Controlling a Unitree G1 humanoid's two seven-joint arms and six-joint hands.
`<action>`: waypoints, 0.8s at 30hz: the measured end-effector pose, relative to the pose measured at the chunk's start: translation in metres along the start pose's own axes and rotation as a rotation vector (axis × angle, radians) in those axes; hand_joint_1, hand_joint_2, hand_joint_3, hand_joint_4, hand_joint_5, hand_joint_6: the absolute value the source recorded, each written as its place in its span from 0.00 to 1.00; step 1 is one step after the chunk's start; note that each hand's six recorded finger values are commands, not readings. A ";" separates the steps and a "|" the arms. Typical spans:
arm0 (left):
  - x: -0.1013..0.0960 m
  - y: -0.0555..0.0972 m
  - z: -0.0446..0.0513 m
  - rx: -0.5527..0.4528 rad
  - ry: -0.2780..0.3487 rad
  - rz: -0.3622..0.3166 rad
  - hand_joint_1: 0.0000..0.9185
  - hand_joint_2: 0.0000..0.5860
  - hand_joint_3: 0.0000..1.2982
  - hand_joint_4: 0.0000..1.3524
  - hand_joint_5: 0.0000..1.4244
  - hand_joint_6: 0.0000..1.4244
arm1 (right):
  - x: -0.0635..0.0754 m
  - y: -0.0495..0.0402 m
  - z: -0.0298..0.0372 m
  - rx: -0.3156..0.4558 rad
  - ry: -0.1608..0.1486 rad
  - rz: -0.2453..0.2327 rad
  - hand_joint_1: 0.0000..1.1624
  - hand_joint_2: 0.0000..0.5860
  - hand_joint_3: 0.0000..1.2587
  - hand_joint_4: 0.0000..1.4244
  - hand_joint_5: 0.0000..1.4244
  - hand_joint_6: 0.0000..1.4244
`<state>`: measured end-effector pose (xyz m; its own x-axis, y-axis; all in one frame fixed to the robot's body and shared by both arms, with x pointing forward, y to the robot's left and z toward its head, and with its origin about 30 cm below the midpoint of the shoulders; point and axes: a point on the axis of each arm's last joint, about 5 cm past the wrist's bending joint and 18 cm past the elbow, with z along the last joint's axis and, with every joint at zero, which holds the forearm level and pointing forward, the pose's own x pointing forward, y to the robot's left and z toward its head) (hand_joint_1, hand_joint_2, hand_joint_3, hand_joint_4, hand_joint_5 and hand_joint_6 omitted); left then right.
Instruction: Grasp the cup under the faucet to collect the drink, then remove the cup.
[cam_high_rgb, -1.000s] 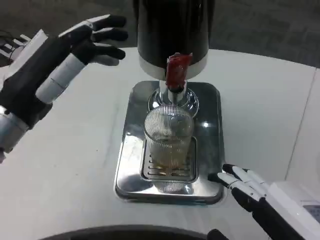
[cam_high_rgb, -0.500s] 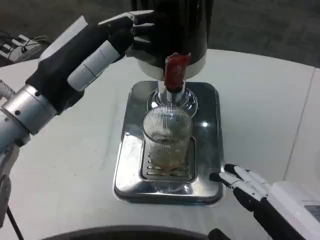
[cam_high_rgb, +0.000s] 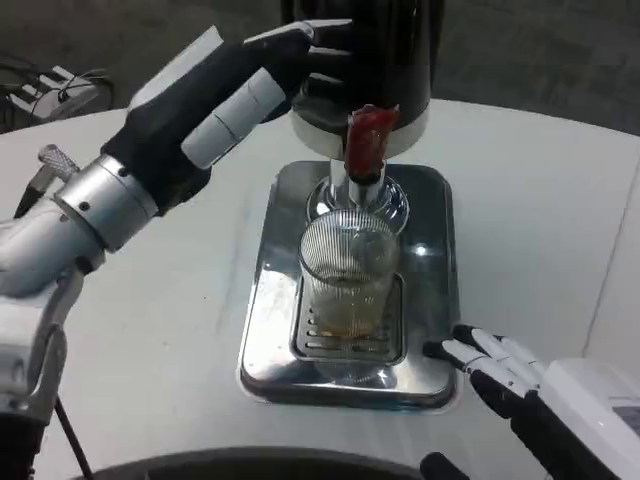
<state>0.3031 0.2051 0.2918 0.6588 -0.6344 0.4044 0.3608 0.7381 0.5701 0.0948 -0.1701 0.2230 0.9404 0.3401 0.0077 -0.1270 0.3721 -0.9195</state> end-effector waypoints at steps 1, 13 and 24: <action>0.002 -0.001 -0.0003 -0.004 0.000 -0.005 0.00 0.10 0.21 0.19 0.26 0.23 | 0.000 -0.0001 -0.0003 0.002 0.004 0.001 0.34 0.74 0.09 0.01 0.02 0.14; 0.011 -0.010 -0.0047 -0.021 0.011 -0.057 0.00 0.09 0.21 0.19 0.26 0.24 | 0.000 -0.0005 -0.0011 0.007 0.012 0.005 0.33 0.75 0.09 0.02 0.02 0.14; 0.014 -0.016 -0.0056 -0.020 0.008 -0.079 0.00 0.11 0.21 0.18 0.26 0.24 | 0.001 -0.0001 -0.0007 0.011 0.011 0.004 0.32 0.74 0.09 0.02 0.02 0.14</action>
<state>0.3106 0.1858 0.2847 0.6330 -0.6889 0.3532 0.4249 0.6905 0.5853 0.0957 -0.1706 0.2228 0.9432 0.3323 -0.0001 -0.1342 0.3805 -0.9150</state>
